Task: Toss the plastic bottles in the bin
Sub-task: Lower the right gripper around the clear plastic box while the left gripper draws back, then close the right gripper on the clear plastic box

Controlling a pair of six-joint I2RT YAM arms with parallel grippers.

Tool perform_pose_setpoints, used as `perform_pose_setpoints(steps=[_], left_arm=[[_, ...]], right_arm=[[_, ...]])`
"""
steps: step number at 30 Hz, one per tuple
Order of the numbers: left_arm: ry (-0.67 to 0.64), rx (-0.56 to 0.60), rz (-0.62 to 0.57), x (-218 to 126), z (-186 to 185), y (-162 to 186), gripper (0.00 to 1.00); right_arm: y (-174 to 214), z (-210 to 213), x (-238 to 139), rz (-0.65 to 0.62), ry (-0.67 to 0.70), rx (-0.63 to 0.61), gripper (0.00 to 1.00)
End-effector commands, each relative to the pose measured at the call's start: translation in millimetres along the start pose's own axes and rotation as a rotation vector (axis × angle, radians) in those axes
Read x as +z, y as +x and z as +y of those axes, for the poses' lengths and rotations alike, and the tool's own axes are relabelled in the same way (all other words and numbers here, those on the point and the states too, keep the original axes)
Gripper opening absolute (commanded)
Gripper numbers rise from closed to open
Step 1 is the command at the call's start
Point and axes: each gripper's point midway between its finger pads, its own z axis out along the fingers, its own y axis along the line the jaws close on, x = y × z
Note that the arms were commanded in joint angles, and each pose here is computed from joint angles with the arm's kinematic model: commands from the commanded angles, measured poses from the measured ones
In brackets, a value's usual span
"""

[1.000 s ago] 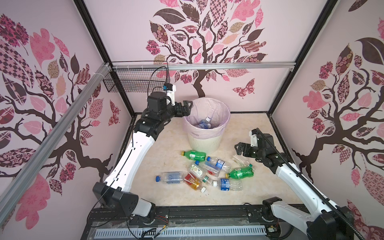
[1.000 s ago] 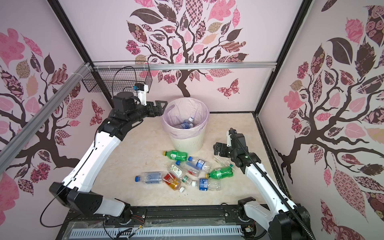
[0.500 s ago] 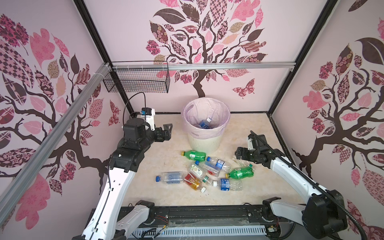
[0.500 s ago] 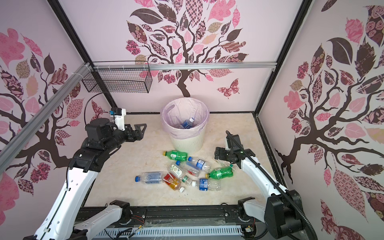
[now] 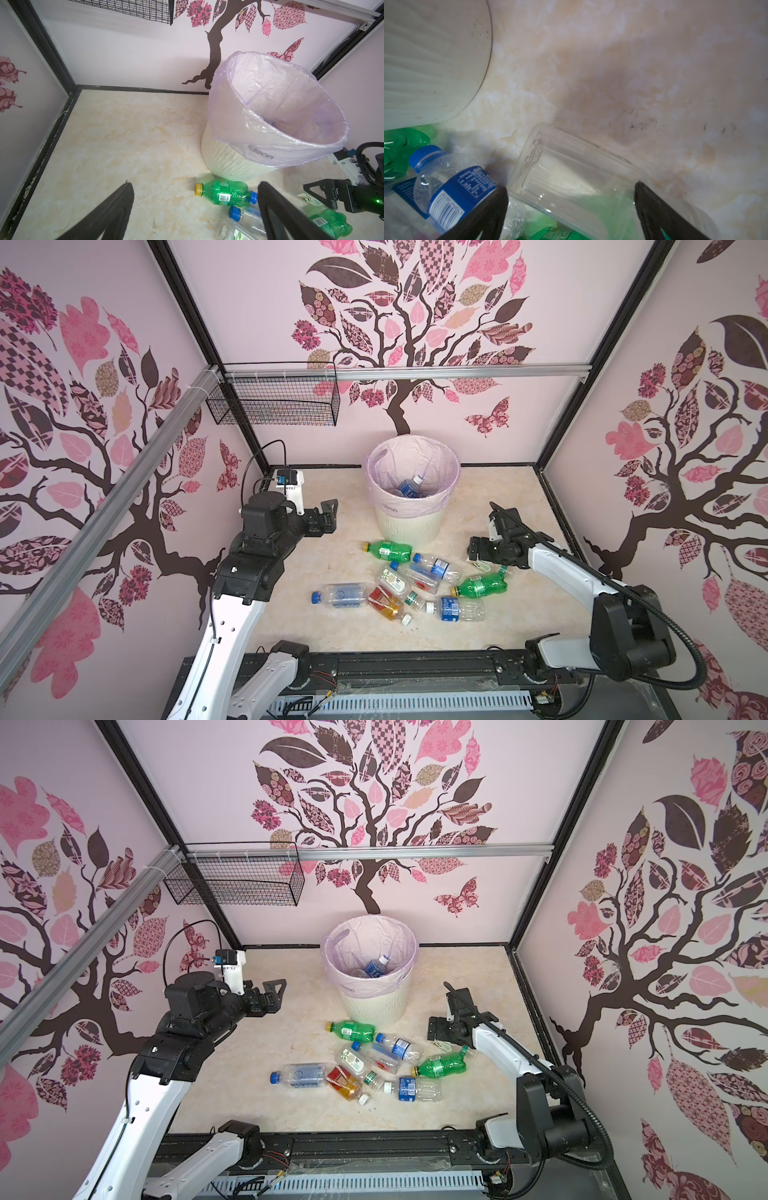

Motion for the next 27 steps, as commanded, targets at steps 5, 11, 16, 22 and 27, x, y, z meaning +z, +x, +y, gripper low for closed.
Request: perform_pose_setpoints(steps=[5,11,16,22,27], left_arm=[[-0.031,0.019,0.017,1.9,6.9,10.3,0.96],[-0.042,0.032,0.022,1.2,8.6,9.6,0.96],[-0.04,0.025,0.029,2.8,8.4,11.1,0.96],[-0.043,0.022,0.037,3.6,9.1,12.5,0.96],[-0.049,0.02,0.048,5.3,10.4,16.3,0.96]], right_arm=[[5.3,-1.3,26.7,0.085,0.012,0.024,0.94],[5.6,-6.1,38.5,0.095,0.039,0.036,0.93],[0.2,-9.4,43.7,0.077,0.061,0.046,0.89],[-13.2,-20.5,45.4,0.036,0.138,0.041,0.83],[-21.1,-22.6,46.2,0.011,0.157,0.04,0.74]])
